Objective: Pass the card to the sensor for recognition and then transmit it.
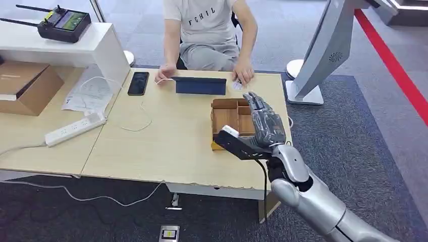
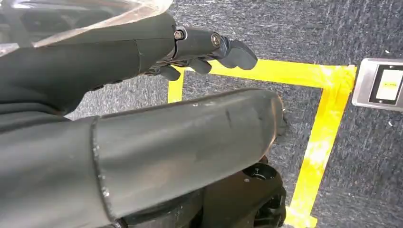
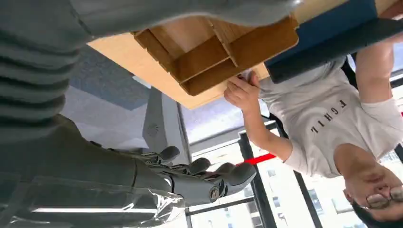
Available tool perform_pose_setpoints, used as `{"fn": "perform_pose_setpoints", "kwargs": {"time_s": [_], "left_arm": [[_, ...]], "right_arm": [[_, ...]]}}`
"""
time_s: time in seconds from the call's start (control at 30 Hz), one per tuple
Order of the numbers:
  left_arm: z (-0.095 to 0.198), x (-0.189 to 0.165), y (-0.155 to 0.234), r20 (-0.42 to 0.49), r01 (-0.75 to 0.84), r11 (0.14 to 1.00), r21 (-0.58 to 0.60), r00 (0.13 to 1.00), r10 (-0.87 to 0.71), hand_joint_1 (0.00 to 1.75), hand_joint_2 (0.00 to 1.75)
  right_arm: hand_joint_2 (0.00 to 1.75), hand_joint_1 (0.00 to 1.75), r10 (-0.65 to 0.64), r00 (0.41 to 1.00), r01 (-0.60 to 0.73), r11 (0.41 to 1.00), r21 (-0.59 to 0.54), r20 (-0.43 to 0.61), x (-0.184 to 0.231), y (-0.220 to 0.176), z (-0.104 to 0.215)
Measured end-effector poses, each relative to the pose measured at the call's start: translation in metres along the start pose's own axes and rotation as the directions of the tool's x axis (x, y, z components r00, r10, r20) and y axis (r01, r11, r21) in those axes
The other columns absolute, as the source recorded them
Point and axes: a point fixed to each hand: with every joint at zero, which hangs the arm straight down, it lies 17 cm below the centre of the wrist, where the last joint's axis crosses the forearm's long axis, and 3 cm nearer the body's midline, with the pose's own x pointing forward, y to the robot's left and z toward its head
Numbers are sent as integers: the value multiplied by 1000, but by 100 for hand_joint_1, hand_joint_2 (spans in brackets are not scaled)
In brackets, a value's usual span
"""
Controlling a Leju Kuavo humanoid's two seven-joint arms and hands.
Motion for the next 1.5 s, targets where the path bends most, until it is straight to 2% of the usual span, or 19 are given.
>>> {"fn": "perform_pose_setpoints", "kwargs": {"time_s": [0.2,0.47,0.93,1.5], "left_arm": [[0,-2,0,-10,-3,1000,-2,1000,3,0,0],[0,-2,0,-17,-5,1000,-8,1000,4,0,0],[0,3,3,9,-18,1000,-6,1000,18,0,0],[-3,10,17,26,-12,1000,11,1000,12,0,0]], "right_arm": [[175,0,75,994,-69,995,70,-77,-21,16,3],[175,0,102,987,-91,992,91,-122,-37,26,10],[175,0,108,986,-96,990,103,-127,-45,35,13],[175,0,78,989,-66,993,102,-125,-36,52,6]]}}
